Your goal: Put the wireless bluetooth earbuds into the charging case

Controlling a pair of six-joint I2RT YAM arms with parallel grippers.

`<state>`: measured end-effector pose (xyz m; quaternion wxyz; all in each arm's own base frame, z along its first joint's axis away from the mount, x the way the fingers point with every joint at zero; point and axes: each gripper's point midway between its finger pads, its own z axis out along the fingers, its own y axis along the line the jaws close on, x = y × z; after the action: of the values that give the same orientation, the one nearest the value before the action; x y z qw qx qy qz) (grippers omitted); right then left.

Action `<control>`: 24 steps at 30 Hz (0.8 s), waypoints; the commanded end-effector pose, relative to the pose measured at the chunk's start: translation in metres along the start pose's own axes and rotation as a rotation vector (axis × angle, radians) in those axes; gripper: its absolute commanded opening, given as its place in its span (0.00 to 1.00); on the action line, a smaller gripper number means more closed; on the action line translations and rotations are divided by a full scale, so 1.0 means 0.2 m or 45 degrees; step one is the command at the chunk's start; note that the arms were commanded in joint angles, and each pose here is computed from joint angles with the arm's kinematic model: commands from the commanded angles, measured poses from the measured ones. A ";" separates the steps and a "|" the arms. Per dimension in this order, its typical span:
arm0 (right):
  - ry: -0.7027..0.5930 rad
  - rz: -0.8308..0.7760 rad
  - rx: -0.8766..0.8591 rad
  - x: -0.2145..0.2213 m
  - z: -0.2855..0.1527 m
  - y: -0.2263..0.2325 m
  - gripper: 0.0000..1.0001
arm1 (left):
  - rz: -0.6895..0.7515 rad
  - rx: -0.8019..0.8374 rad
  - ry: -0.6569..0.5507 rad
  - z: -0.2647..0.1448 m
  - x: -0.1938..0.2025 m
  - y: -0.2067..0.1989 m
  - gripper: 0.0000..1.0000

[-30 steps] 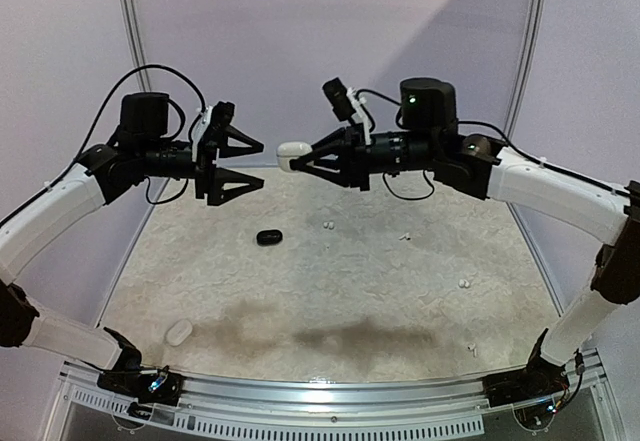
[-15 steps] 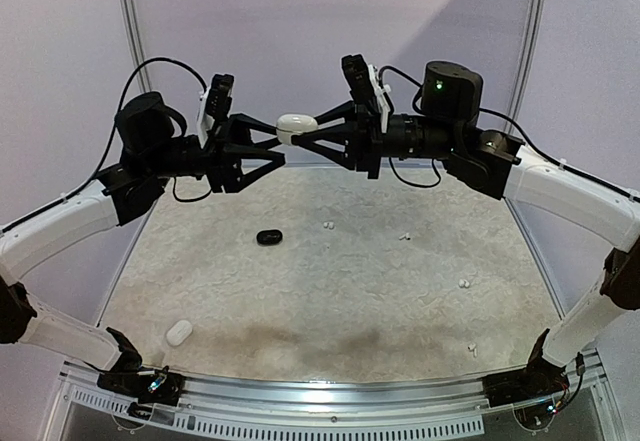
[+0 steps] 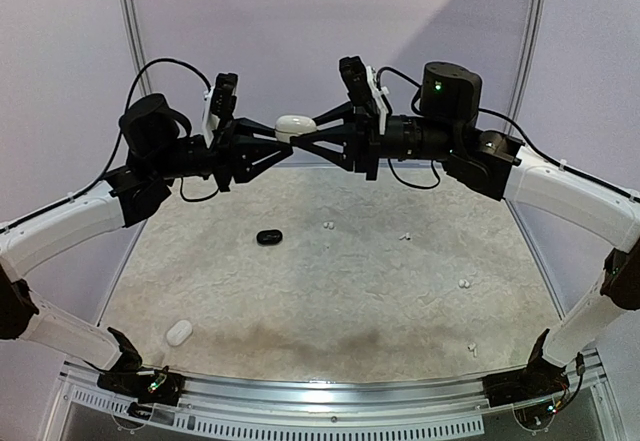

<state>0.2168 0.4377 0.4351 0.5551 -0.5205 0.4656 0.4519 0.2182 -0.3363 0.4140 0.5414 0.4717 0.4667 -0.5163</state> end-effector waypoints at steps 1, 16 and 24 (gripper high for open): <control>0.050 0.015 0.026 0.08 0.03 -0.02 0.00 | 0.009 0.048 -0.003 0.04 0.01 -0.04 0.19; 0.103 0.037 0.071 0.15 0.03 -0.05 0.00 | 0.016 0.076 -0.012 0.04 0.01 -0.06 0.18; 0.208 0.080 0.102 0.27 0.05 -0.08 0.02 | 0.018 0.048 -0.009 0.03 0.02 -0.05 0.00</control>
<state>0.2212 0.4385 0.4273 0.5543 -0.5224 0.4778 0.4377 0.2209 -0.3387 0.4089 0.5367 0.4716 0.4705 -0.5178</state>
